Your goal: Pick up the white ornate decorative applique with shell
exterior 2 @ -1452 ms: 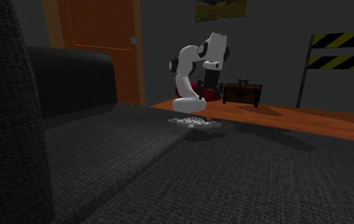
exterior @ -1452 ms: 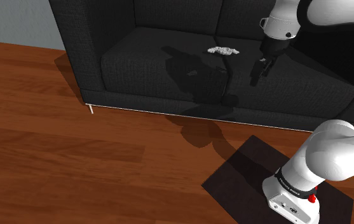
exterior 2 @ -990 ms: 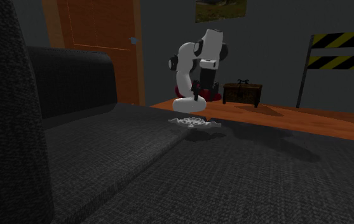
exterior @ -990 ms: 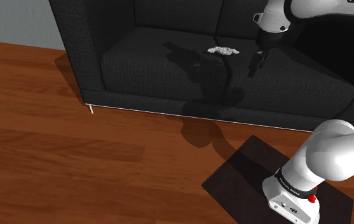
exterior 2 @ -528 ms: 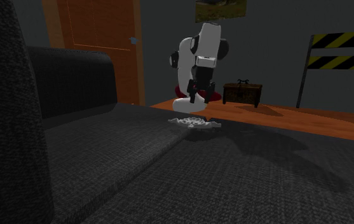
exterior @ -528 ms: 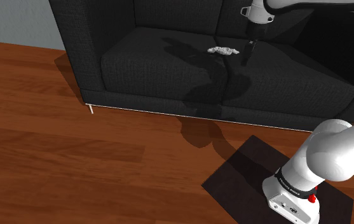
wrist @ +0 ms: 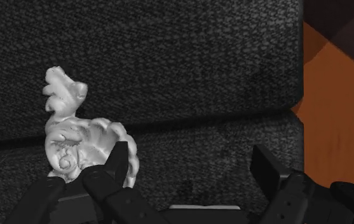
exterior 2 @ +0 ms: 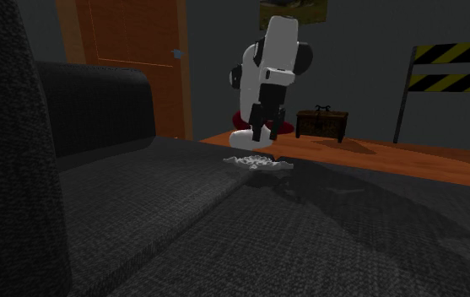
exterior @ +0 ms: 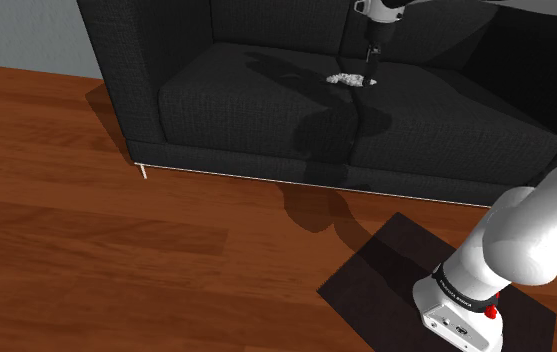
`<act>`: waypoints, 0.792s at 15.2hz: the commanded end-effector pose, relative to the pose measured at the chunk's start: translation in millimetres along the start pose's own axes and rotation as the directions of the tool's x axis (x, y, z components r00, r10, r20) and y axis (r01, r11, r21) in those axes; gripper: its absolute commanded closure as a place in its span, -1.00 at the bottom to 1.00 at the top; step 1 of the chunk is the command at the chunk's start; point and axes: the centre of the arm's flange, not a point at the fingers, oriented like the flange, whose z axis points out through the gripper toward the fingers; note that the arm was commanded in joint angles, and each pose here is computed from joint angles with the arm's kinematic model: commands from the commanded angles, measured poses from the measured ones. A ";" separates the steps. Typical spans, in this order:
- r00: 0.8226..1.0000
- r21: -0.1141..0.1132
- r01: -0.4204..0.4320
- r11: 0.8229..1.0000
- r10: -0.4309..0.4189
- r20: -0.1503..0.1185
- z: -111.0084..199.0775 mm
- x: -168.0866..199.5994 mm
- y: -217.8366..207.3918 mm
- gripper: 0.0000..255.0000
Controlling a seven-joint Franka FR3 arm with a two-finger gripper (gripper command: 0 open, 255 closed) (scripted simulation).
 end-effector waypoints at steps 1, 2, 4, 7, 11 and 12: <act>0.998 -0.004 0.057 0.998 -0.058 -0.002 2.3 13.6 21.2 -1.00; 0.996 -0.005 0.084 0.996 -0.084 -0.003 2.3 22.2 30.9 -1.00; 0.990 -0.008 0.137 0.990 -0.137 -0.006 2.3 40.1 49.5 -1.00; 0.976 -0.013 0.216 0.976 -0.217 -0.009 2.0 68.7 75.5 -1.00; 0.971 -0.014 0.239 0.971 -0.239 -0.010 17.6 78.0 80.1 -1.00; 0.971 -0.014 0.239 0.971 -0.239 -0.010 22.8 78.3 79.4 -1.00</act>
